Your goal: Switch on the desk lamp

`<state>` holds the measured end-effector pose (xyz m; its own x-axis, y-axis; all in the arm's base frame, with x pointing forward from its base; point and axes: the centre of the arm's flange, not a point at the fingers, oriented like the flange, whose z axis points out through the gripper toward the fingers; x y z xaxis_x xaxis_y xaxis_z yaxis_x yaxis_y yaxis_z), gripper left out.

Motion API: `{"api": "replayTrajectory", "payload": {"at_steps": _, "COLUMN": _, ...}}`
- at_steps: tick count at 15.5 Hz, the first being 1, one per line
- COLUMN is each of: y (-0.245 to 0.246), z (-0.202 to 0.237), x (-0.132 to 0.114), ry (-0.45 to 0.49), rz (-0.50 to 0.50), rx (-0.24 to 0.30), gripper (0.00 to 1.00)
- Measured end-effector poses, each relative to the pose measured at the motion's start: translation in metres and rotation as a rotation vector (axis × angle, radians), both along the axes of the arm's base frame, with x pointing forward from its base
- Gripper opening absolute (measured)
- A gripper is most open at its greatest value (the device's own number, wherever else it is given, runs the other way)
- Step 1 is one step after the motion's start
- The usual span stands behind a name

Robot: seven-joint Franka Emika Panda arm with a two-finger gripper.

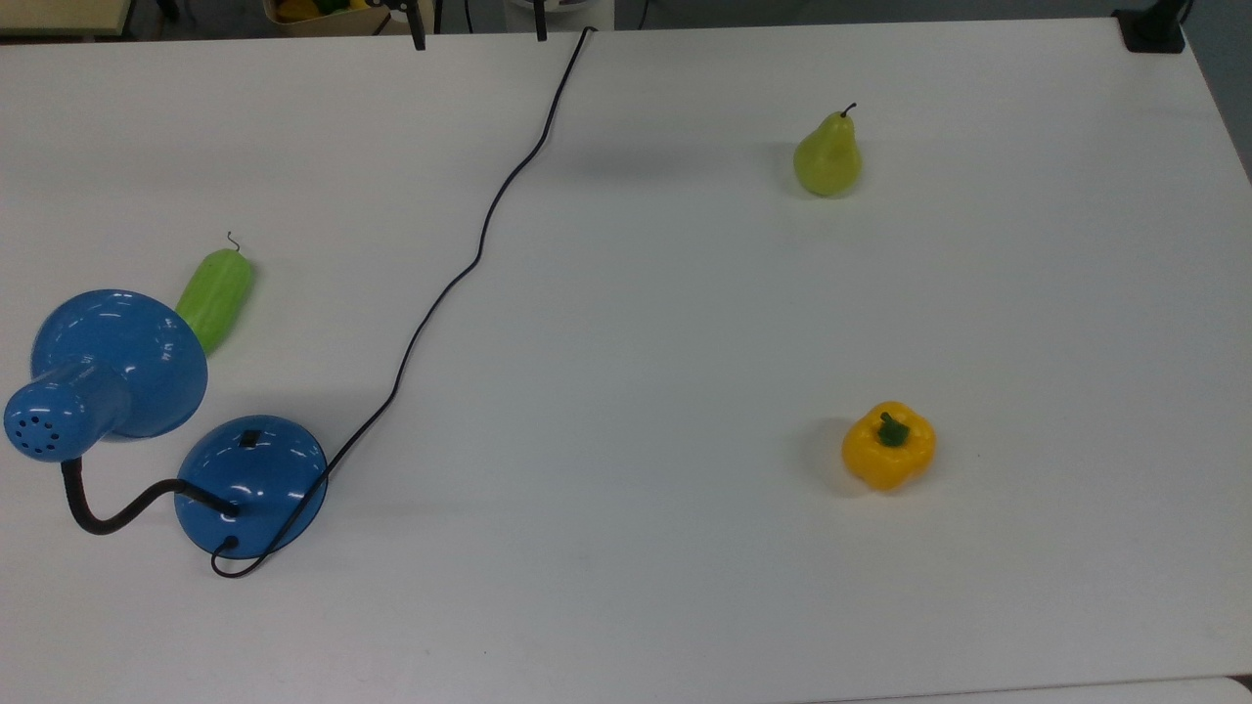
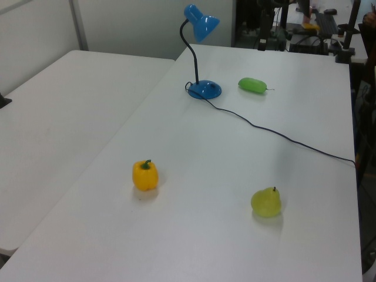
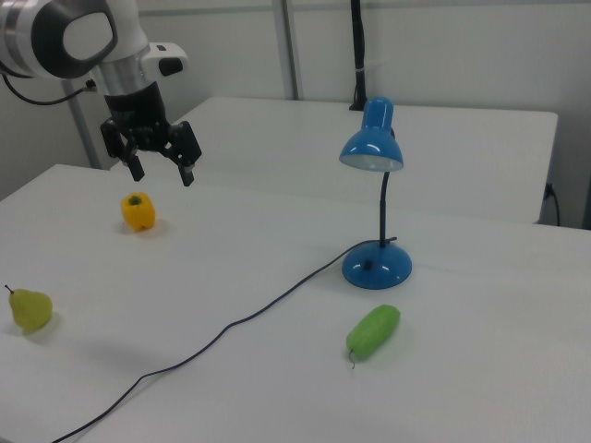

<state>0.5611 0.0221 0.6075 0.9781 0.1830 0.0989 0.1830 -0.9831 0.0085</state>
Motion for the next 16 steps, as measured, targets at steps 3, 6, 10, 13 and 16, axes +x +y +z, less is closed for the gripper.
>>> {"api": "replayTrajectory", "payload": {"at_steps": 3, "y": 0.000, "z": -0.001, "x": 0.000, "ry": 0.002, "rz": 0.001, "rx": 0.000, "gripper": 1.00}}
{"api": "replayTrajectory", "payload": {"at_steps": 6, "y": 0.002, "z": -0.003, "x": 0.000, "ry": 0.007, "rz": 0.003, "rx": 0.000, "gripper": 1.00}}
{"api": "replayTrajectory", "payload": {"at_steps": 10, "y": 0.005, "z": -0.008, "x": 0.001, "ry": 0.016, "rz": 0.009, "rx": -0.001, "gripper": 1.00}}
{"api": "replayTrajectory", "payload": {"at_steps": 13, "y": 0.006, "z": -0.011, "x": 0.002, "ry": 0.020, "rz": 0.010, "rx": -0.001, "gripper": 1.00}}
{"api": "replayTrajectory", "payload": {"at_steps": 16, "y": 0.006, "z": -0.012, "x": 0.003, "ry": 0.023, "rz": 0.010, "rx": -0.001, "gripper": 0.99}}
